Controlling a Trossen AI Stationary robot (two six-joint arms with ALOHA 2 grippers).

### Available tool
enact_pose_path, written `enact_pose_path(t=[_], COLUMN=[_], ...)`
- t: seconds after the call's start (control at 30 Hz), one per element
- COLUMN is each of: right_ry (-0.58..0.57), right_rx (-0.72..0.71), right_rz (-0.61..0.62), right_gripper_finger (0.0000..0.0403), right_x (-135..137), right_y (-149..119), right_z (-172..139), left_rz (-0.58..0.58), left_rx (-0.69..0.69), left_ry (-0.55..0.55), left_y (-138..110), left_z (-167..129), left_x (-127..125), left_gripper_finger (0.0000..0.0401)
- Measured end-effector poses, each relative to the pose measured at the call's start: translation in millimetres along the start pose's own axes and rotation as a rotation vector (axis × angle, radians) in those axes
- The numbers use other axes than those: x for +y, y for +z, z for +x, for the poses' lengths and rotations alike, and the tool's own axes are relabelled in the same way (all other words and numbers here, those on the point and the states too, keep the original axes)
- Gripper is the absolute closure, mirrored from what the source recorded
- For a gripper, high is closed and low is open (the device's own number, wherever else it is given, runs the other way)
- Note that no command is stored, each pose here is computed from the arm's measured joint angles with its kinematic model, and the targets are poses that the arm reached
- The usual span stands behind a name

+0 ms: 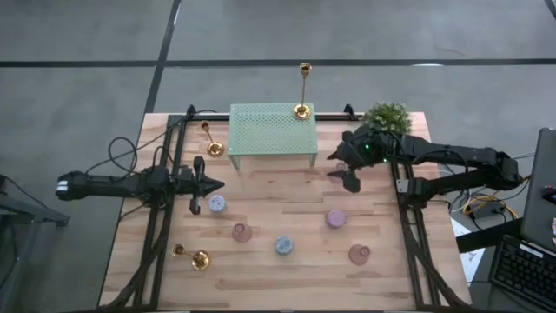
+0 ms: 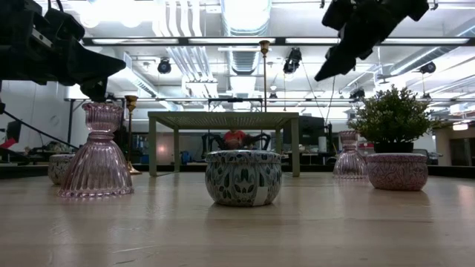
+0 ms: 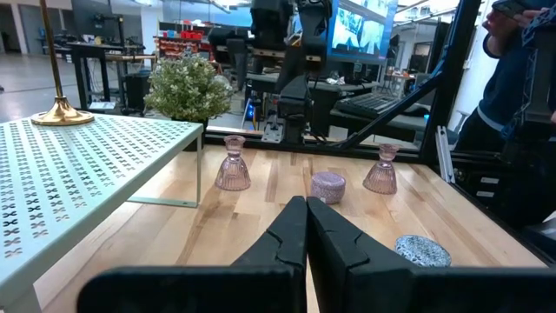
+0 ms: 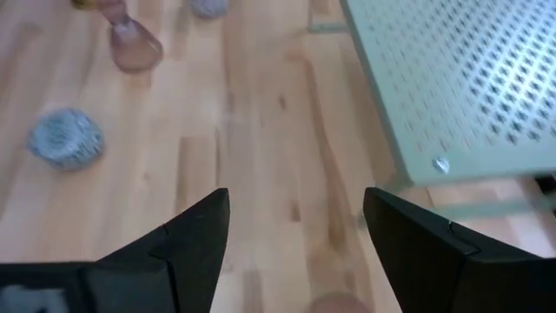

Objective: Pick & Place candle stick holders
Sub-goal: Put the top gold candle holder on the shelf

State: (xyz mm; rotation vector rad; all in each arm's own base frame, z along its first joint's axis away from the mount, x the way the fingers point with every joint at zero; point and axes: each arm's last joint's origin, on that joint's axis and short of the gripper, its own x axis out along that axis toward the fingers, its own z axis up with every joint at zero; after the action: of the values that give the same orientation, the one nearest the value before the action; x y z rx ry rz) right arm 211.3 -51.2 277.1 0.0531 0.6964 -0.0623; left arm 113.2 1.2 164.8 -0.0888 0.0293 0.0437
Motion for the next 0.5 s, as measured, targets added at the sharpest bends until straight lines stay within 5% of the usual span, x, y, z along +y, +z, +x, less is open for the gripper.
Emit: enact_pose_path(t=[0.3, 0.5], right_ry=[0.025, 0.046], right_rx=[-0.090, -0.108], right_rz=[-0.068, 0.013], right_gripper_finger=[0.0148, 0.0146], right_x=[8.9, 13.8], right_y=[9.6, 11.8], right_z=[1.6, 1.9], left_rz=[0.004, 0.006], left_rx=[-0.001, -0.004], left_ry=[0.010, 0.038], left_y=[0.0, 0.1], left_z=[0.0, 0.0], left_x=[0.3, 1.1], left_gripper_finger=[0.0394, 0.0394])
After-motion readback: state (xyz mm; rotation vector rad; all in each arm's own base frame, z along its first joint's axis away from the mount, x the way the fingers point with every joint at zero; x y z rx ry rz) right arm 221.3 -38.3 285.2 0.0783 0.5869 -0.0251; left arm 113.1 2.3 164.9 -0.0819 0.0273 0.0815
